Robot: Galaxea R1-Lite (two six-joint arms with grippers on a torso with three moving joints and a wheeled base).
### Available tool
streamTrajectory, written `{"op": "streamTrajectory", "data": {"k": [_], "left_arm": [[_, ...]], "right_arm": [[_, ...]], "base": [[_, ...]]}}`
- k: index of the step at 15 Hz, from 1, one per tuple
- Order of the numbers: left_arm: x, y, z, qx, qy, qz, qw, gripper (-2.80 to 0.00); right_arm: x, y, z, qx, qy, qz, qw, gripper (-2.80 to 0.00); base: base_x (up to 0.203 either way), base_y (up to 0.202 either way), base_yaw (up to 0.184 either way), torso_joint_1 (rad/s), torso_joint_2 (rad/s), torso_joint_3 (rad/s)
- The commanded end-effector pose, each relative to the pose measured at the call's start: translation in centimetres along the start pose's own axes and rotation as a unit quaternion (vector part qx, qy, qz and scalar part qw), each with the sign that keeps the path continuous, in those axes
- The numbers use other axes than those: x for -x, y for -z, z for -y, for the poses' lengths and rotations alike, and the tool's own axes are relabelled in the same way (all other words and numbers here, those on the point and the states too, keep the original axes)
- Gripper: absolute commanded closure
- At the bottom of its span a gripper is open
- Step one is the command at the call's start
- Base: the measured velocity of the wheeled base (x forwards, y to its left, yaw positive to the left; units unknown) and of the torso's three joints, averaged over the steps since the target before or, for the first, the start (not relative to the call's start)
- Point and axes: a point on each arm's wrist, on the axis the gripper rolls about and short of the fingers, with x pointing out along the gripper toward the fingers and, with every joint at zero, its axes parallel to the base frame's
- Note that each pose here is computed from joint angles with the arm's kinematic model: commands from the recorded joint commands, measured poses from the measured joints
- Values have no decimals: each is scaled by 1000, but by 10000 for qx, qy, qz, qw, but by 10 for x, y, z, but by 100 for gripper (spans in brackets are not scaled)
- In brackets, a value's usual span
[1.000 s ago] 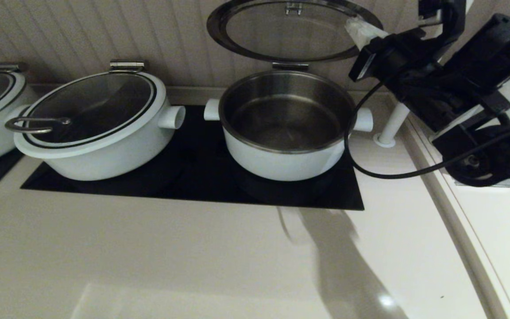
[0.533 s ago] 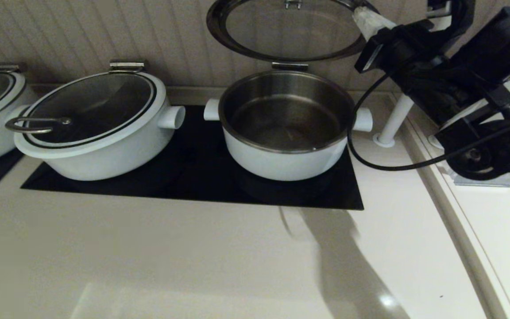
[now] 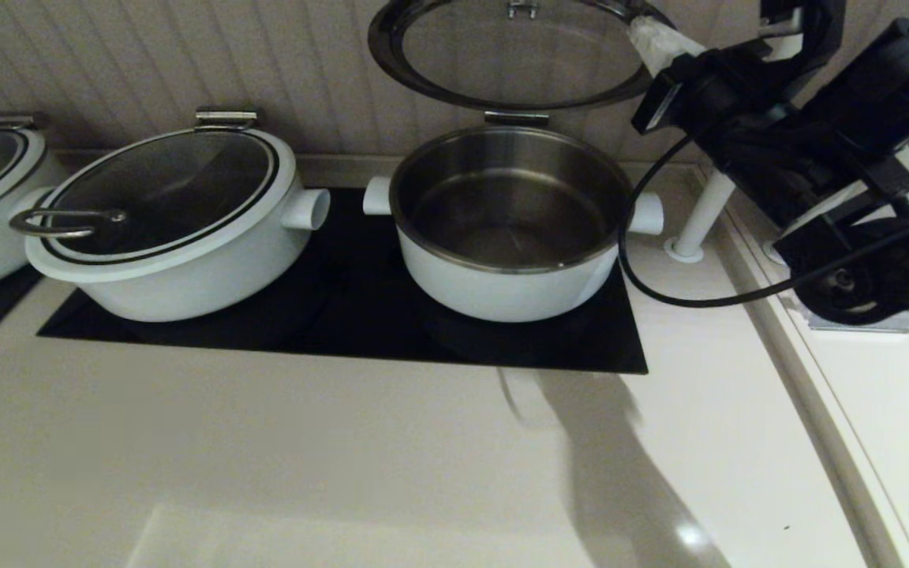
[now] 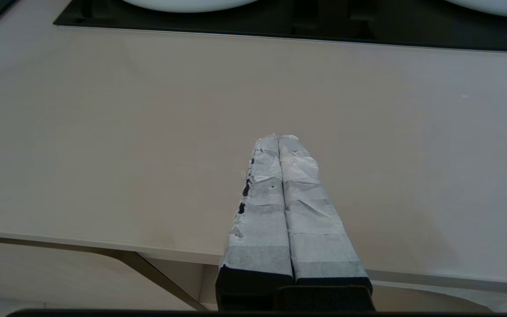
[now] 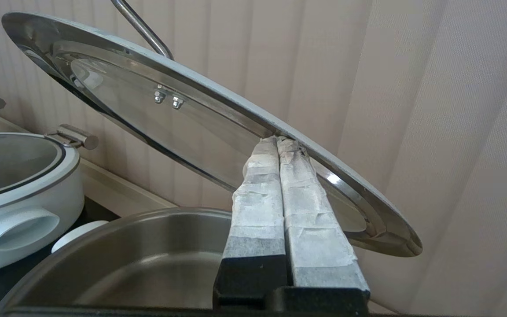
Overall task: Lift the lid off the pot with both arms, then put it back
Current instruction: Open the pot lid completely, then close the pot lid
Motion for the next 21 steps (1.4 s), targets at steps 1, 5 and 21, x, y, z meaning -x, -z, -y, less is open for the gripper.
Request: {"op": "streamTrajectory", "data": {"k": [1, 5, 21], "left_arm": [[0, 0, 0, 1, -5, 8, 10000, 0], [0, 0, 0, 1, -5, 8, 10000, 0], [0, 0, 0, 1, -5, 8, 10000, 0]], "right_arm": [[2, 4, -1, 1, -16, -66, 10000, 0], [12, 8, -3, -26, -43, -267, 9996, 0], [53, -1, -7, -93, -144, -737, 9971, 0]], "base": [[0, 0, 0, 0, 0, 0], [0, 0, 0, 0, 0, 0], [0, 0, 0, 0, 0, 0]]}}
